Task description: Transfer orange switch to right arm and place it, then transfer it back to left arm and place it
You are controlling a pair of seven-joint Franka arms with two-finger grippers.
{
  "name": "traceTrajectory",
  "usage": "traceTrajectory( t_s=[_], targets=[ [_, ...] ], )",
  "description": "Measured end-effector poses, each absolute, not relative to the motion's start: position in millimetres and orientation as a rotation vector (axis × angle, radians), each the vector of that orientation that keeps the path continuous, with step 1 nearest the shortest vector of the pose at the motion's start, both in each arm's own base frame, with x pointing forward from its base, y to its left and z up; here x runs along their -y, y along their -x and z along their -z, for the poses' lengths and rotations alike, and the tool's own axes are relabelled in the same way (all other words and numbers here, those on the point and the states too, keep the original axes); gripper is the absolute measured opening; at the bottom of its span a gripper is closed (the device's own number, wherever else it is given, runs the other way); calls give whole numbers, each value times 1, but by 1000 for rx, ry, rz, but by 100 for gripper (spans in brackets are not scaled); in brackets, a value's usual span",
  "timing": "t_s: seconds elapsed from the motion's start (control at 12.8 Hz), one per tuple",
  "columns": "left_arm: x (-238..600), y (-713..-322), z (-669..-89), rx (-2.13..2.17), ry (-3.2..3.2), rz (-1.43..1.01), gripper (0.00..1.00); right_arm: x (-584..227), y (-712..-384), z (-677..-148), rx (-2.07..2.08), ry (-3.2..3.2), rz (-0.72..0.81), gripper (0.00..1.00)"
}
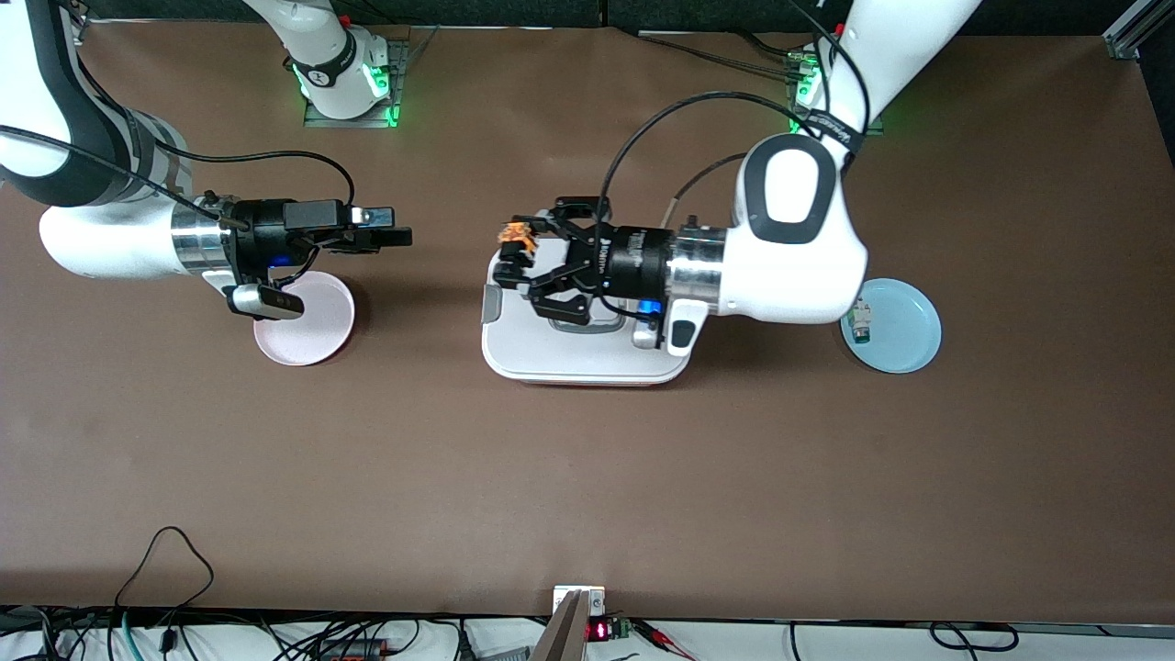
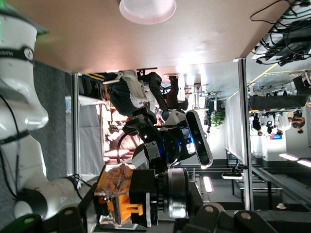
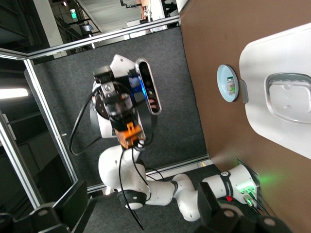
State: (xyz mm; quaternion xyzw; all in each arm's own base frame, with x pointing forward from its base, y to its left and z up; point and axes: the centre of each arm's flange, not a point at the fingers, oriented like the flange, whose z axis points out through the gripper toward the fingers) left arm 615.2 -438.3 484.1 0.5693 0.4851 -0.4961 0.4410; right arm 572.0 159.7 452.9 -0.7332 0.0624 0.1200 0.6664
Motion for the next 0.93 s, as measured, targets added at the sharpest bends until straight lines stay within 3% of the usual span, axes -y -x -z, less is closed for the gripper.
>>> traceTrajectory(
  t_s=[0.93],
  targets=[
    [466, -601, -491, -1278, -1322, 1283, 72, -218, -573, -450, -120, 1539, -136, 100]
  ],
)
